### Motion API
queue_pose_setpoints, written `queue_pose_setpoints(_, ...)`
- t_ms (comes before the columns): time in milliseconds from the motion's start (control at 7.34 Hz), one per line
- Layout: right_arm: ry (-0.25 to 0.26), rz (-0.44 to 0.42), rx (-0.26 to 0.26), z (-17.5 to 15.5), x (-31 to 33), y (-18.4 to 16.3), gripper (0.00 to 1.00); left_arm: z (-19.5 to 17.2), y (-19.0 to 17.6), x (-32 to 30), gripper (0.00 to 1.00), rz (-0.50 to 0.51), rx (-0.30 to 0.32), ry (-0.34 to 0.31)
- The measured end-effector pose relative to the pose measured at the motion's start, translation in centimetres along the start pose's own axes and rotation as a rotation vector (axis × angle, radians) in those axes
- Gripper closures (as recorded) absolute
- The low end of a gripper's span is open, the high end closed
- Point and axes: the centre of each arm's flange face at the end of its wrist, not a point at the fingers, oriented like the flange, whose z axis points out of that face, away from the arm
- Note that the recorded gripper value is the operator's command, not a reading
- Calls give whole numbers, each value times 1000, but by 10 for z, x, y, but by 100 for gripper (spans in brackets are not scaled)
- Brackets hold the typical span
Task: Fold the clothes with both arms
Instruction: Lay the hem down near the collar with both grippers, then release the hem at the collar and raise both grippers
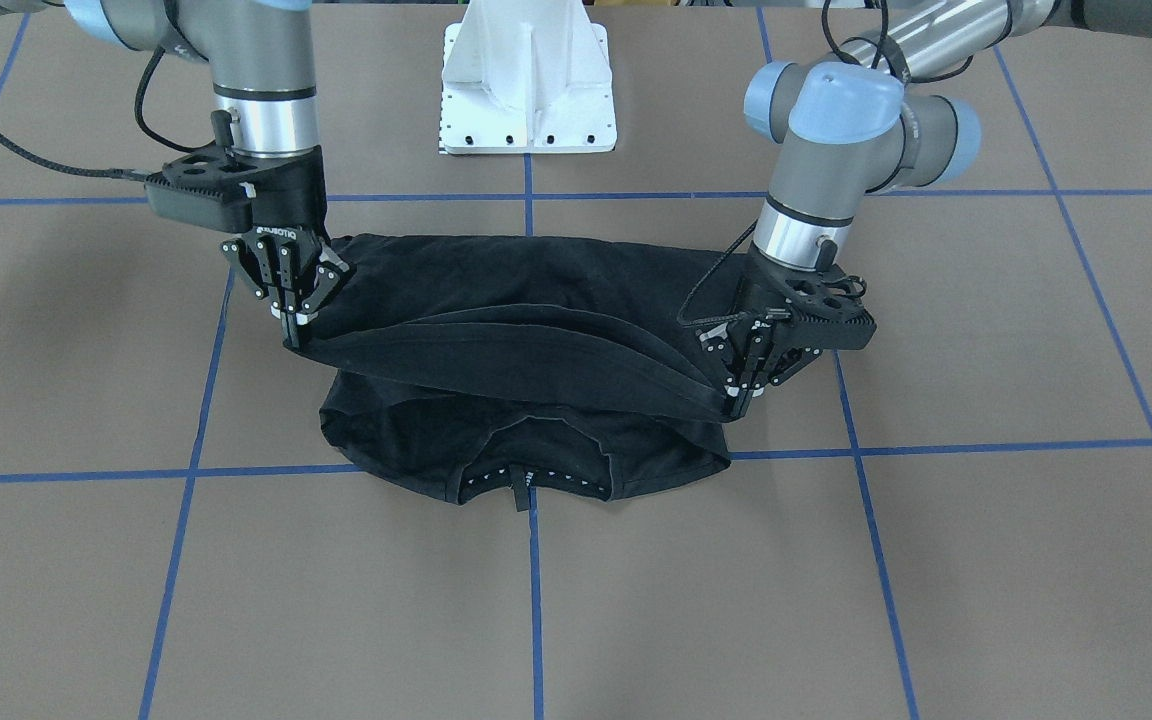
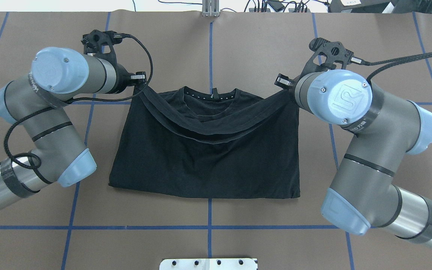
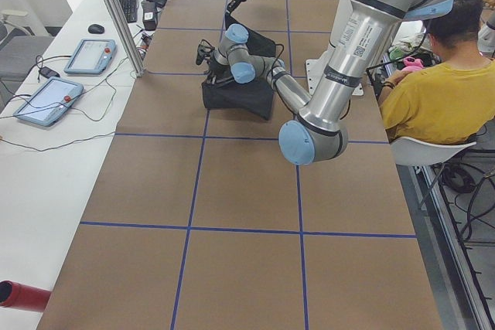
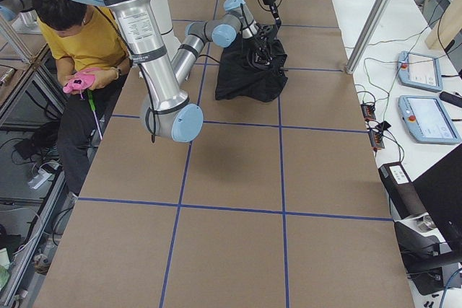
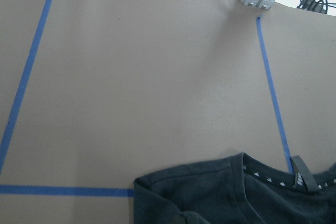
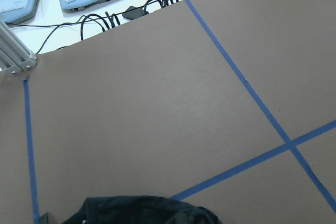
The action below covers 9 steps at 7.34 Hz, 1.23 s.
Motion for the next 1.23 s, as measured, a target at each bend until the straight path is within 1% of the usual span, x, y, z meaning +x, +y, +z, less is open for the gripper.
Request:
queue_pose_setpoints(136, 18, 1, 2, 20, -8, -4, 100, 19, 0, -6, 100, 0, 4, -22)
queue_pose_setpoints(409, 31, -8, 6, 60, -13, -4, 100, 54, 1, -16, 100, 0, -3, -74)
queue_pose_setpoints(545, 44, -16, 7, 75, -11, -4, 100, 65, 2, -21, 100, -1, -6, -92)
queue_pose_setpoints(681, 59, -24, 7, 86, -8, -4, 100, 71, 2, -24, 100, 15, -9, -102)
queue_pose_setpoints(954, 70, -39, 7, 92, -6, -6, 100, 71, -1, -23, 100, 152, -13, -103)
queue_pose_setpoints(1227, 79, -51, 7, 95, -3, -7, 100, 71, -3, -22, 100, 207, -14, -99)
